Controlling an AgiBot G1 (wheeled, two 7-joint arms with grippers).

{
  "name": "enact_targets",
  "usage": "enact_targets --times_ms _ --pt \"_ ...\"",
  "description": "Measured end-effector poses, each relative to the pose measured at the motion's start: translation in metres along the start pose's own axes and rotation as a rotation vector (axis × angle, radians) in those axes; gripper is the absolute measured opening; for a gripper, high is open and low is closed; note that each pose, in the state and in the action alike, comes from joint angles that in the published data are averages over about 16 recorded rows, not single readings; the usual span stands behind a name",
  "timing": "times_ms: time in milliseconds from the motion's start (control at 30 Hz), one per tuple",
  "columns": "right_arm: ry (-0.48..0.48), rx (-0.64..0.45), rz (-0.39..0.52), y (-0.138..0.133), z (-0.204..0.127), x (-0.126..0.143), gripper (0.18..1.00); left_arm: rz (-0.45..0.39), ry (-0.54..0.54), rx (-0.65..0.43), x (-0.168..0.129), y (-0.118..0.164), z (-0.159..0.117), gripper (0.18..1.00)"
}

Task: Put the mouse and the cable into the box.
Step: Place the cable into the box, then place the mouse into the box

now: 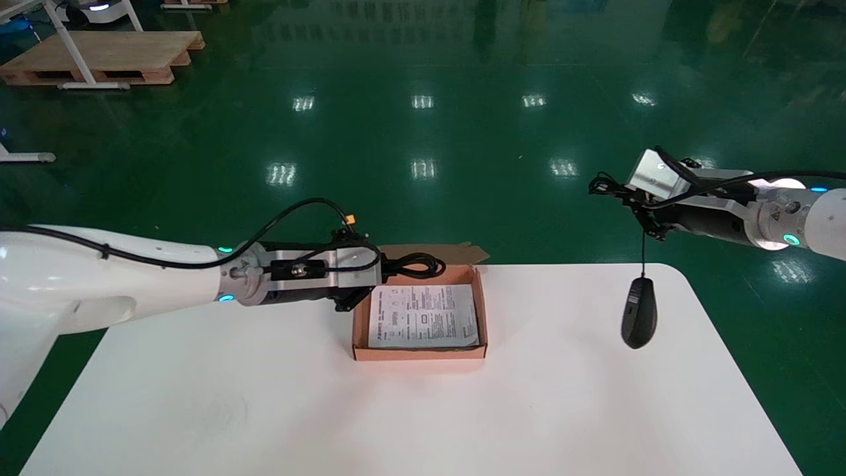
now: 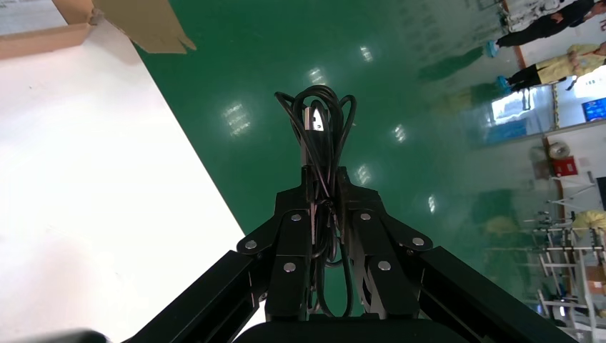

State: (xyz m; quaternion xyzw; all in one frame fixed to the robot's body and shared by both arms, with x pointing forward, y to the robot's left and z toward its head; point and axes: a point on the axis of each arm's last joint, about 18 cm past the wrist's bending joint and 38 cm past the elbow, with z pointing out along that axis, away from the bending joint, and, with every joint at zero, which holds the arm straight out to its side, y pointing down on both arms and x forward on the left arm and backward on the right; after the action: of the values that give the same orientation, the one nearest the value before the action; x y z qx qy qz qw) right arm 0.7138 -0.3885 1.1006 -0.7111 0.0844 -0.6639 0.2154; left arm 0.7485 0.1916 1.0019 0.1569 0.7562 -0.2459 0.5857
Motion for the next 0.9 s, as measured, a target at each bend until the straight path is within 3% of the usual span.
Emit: enact_targets --times_ms 500,667,900 --pt "-0.001 0.000 0.000 0.000 0.000 -0.001 0.231 0.376 -0.100 -0.074 0.060 -0.029 0.057 0.252" --pt "-0.001 0.000 0.000 0.000 0.000 -0.001 0.231 0.433 -0.090 -0.092 0.075 -0.025 0.063 0.252" --pt "-0.001 -0.001 0.000 0.000 0.000 -0.001 0.230 0.436 -0.070 -0.112 0.084 -0.016 0.065 0.252"
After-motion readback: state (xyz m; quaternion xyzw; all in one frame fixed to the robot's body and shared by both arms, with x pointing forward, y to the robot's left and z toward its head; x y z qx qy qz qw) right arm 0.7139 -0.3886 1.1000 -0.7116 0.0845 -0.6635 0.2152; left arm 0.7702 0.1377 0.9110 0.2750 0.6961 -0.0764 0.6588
